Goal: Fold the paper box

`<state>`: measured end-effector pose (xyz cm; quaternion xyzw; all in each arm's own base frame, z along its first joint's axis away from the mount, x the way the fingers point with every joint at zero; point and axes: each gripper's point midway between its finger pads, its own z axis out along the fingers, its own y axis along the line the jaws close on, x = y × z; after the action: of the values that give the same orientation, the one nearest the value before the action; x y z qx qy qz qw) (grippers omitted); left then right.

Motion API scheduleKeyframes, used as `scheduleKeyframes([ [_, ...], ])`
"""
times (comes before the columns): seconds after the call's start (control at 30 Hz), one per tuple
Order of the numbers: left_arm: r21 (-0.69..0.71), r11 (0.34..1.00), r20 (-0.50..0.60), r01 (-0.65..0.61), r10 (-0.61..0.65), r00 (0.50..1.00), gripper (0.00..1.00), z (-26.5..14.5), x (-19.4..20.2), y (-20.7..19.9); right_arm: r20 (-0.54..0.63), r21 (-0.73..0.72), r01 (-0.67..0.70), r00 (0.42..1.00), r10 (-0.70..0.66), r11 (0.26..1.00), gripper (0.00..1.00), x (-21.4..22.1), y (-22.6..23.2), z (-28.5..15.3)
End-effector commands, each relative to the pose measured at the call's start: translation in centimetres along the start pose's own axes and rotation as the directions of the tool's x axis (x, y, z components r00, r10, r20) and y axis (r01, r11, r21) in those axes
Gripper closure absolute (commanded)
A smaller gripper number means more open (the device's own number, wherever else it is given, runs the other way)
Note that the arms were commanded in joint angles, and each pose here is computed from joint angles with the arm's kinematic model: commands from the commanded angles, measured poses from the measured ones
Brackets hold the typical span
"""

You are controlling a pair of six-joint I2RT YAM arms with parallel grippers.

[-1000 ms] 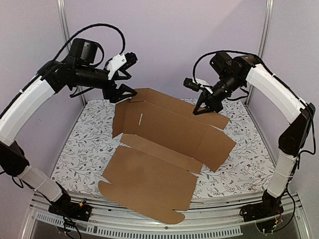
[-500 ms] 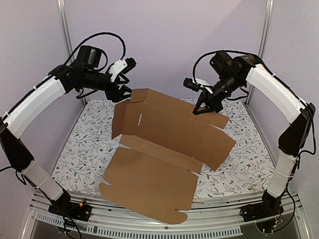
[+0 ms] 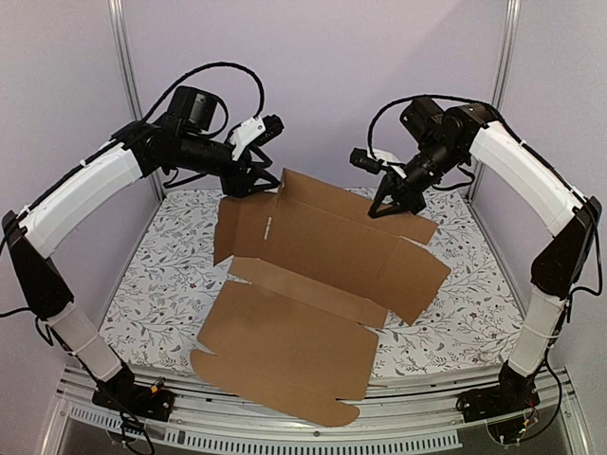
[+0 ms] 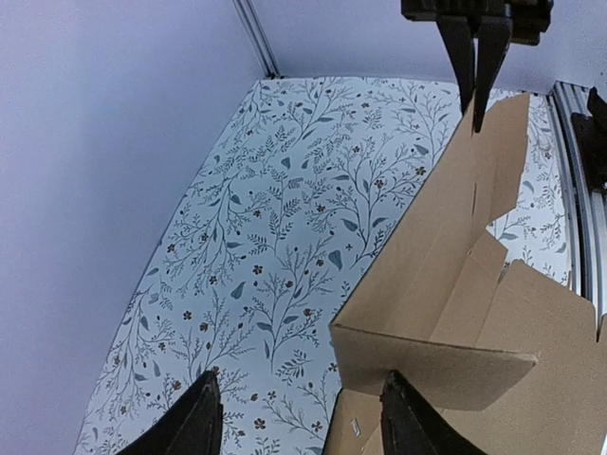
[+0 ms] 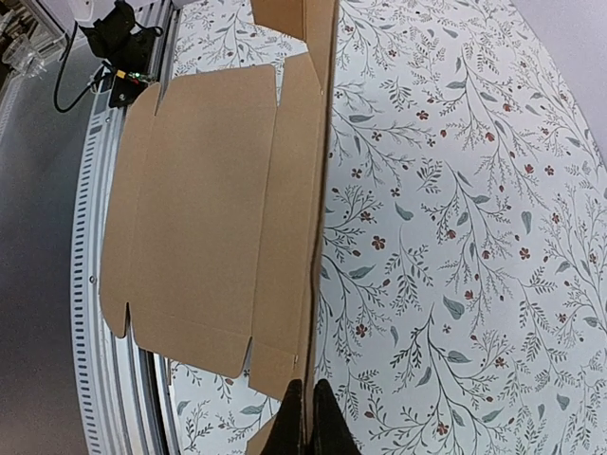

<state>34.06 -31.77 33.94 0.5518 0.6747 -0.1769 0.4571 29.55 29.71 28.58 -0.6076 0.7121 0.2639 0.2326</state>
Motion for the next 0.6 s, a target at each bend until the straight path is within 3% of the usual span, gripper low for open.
scheduleKeyframes([
  [0.0,0.079,0.997,-0.001,0.0,0.0,1.0,0.46,1.6,-0.2,-1.6,-0.041,-0.082,-0.004,0.999,0.0,0.997,1.0,0.8,3.5,-0.7],
  [0.27,0.173,0.985,0.012,-0.003,0.001,1.0,0.52,2.6,-0.7,-3.0,-0.074,-0.106,0.075,0.994,-0.083,0.992,1.0,1.0,5.3,-0.5],
  [0.57,0.249,0.969,0.007,0.003,-0.005,1.0,0.48,3.4,-0.3,-4.4,-0.081,-0.121,0.143,0.985,-0.153,0.982,1.0,1.0,6.4,-0.8],
])
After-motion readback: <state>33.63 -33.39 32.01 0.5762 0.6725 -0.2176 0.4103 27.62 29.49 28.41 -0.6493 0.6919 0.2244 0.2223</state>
